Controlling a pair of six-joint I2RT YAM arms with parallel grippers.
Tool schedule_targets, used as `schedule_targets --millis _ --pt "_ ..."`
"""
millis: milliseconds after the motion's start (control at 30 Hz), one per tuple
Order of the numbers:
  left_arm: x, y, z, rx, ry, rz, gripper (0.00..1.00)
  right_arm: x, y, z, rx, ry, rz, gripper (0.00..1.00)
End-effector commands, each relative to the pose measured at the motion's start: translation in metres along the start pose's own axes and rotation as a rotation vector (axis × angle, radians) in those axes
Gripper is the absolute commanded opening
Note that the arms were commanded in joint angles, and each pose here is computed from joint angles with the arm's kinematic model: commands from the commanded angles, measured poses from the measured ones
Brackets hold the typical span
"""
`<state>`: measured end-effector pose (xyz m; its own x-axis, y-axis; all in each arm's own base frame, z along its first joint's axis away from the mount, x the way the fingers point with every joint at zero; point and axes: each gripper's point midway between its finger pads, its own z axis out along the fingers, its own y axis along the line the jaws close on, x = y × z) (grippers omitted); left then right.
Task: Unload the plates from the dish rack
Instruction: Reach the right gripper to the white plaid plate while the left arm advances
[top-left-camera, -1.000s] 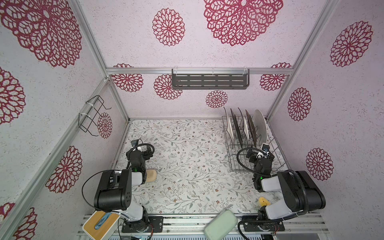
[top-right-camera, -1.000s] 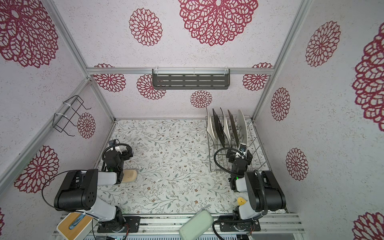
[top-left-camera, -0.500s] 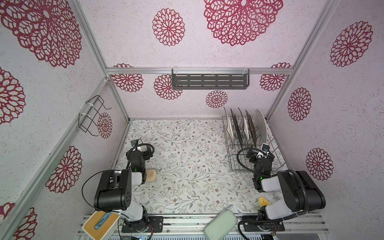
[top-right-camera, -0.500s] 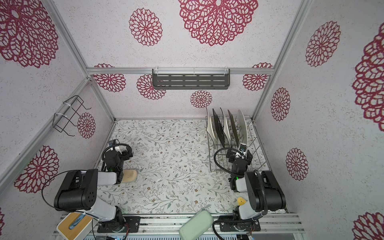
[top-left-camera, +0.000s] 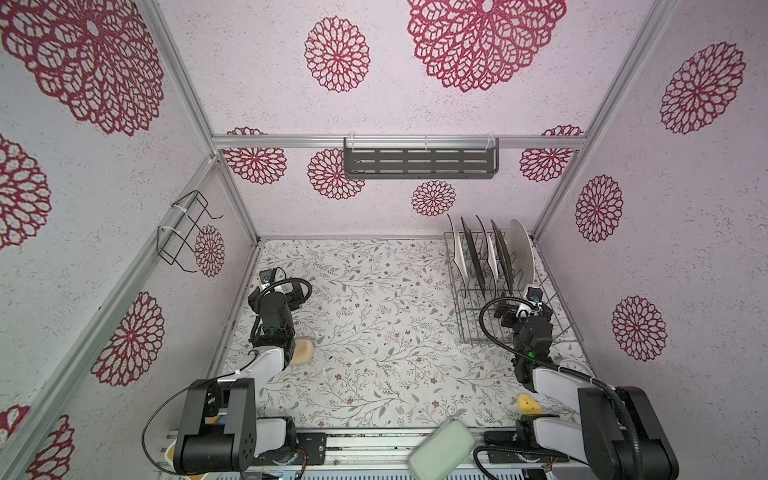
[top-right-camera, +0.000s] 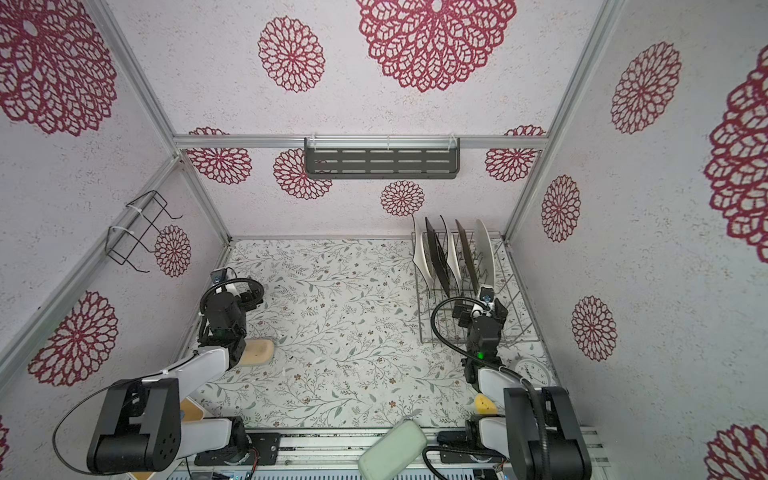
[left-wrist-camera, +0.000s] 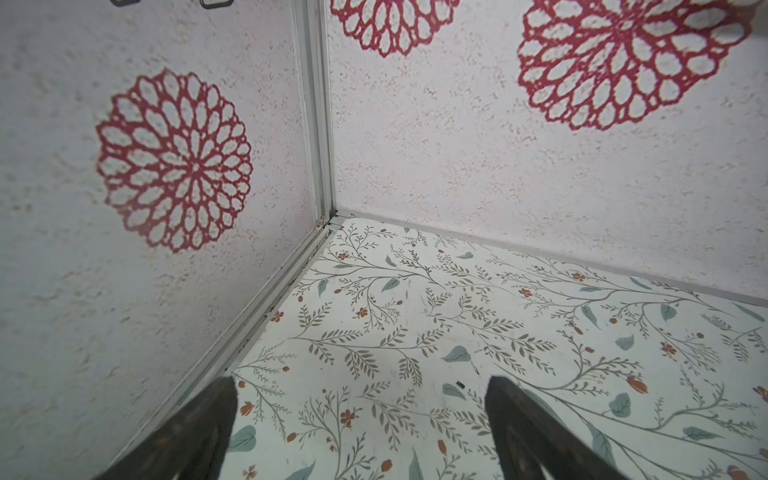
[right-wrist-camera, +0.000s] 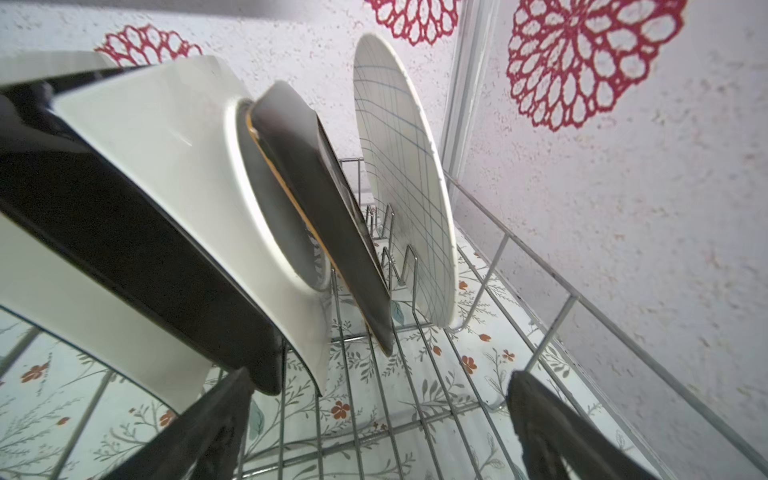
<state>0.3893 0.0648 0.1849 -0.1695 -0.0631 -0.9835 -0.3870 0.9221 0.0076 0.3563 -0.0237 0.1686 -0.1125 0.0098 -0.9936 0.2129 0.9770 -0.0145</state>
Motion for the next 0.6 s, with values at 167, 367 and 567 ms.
schedule_targets --millis 167,367,567 --pt "-0.008 -0.022 -0.025 0.056 0.102 -0.091 0.97 -0.033 -0.005 -0.001 0.049 0.095 -0.007 0.99" --pt "0.002 -0.07 -0.041 0.13 0.142 -0.054 0.97 -0.051 -0.011 -0.009 0.1 0.204 0.006 0.99" --pt "0.022 -0.104 -0.044 0.173 0.224 -0.069 0.97 -0.065 -0.02 -0.009 0.168 0.353 -0.044 0.99"
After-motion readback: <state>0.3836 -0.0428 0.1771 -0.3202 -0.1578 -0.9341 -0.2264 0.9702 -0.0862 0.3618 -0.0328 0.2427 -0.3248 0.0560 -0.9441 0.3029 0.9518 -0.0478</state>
